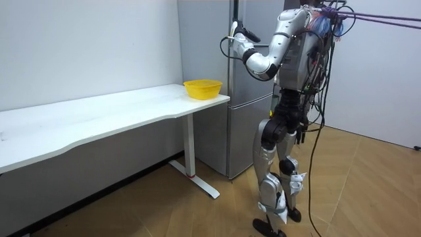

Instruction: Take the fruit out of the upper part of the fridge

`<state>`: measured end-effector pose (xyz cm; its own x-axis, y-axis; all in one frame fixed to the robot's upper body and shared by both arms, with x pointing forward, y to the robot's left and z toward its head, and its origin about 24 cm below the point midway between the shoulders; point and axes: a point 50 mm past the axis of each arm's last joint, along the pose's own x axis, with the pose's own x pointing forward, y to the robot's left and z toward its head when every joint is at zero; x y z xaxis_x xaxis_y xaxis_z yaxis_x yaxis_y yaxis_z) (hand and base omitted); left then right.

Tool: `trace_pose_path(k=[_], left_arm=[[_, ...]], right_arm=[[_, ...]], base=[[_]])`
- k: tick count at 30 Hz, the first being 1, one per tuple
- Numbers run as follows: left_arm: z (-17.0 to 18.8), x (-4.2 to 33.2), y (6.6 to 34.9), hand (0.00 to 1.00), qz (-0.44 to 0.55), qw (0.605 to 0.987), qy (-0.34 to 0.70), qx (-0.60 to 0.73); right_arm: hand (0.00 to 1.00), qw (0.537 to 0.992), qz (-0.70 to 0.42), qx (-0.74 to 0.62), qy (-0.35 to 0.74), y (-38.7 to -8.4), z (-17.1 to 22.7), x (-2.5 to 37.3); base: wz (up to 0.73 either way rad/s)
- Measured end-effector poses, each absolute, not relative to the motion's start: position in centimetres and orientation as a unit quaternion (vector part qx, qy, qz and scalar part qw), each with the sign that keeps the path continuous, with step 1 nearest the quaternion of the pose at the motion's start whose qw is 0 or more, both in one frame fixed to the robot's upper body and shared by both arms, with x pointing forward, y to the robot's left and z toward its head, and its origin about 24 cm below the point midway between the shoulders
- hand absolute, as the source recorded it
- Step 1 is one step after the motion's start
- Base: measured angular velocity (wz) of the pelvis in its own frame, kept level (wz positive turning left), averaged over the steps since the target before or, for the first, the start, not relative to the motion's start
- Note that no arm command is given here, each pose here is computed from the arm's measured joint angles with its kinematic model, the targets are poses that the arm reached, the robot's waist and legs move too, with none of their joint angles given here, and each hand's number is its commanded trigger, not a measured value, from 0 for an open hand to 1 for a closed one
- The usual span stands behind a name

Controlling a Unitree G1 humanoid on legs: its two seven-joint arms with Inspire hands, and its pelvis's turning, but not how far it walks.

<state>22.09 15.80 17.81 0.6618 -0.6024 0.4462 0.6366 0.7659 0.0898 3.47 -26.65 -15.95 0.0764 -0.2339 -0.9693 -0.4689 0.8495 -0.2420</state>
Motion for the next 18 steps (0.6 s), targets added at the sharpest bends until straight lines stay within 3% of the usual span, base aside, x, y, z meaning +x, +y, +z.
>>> trace_pose_path(k=[14,15,16,18], left_arm=[[17.1,22.16,14.97,0.0,-0.366,0.904,-0.216,-0.044],[17.05,22.18,14.97,0.07,-0.366,0.904,-0.215,-0.044],[16.98,22.22,14.94,0.58,-0.366,0.905,-0.213,-0.045],[16.87,22.28,14.96,1.0,-0.365,0.906,-0.211,-0.046]], right_arm=[[0.0,0.686,0.084,-0.254,0.677,-26.68,-16.01,3.81],[0.0,0.686,0.085,-0.255,0.676,-26.68,-16.01,3.85],[0.0,0.685,0.087,-0.257,0.676,-26.69,-16.0,3.91],[0.0,0.686,0.087,-0.257,0.675,-26.67,-16.0,4.07]], base=[[0.03],[0.0],[0.0],[0.0]])
